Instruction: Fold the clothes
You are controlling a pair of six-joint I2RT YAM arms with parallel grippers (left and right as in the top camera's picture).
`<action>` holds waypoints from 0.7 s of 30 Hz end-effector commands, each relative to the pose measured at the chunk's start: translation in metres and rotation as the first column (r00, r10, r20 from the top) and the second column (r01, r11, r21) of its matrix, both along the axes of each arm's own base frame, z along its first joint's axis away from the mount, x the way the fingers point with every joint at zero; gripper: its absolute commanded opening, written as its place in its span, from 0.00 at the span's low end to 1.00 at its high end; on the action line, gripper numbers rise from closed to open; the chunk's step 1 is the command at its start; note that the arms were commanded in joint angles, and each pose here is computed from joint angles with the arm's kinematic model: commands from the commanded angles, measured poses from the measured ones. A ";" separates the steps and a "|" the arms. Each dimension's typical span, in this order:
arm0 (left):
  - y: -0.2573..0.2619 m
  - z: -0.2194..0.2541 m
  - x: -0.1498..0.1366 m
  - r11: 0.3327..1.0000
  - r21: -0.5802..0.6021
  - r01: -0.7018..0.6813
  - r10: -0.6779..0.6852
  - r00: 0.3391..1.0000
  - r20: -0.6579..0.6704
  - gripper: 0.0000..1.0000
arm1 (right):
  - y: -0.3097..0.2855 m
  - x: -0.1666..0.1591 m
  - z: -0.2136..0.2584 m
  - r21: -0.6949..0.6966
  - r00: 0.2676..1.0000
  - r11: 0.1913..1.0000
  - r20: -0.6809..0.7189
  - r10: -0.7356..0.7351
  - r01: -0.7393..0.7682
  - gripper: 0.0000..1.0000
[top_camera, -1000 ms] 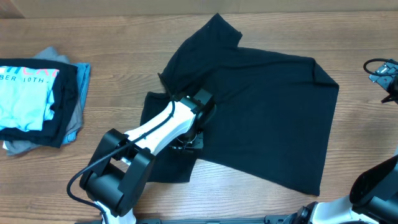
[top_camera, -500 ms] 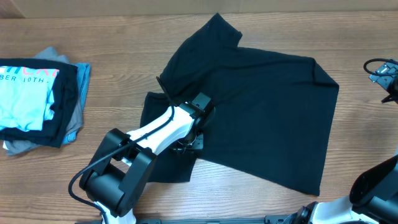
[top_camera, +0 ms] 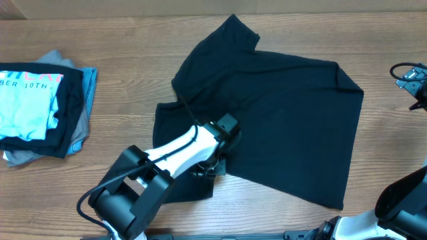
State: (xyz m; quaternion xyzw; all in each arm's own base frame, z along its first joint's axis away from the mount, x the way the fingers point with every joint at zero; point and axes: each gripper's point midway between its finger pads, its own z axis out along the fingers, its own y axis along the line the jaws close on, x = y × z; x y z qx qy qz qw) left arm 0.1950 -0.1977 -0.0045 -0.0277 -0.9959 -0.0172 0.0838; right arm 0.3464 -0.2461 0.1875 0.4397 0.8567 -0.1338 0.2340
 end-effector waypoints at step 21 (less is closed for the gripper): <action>-0.005 0.186 0.057 0.992 -0.022 0.127 -0.100 0.868 0.487 0.09 | -0.001 0.001 0.004 -0.002 1.000 1.000 0.018 -0.011 0.011 1.00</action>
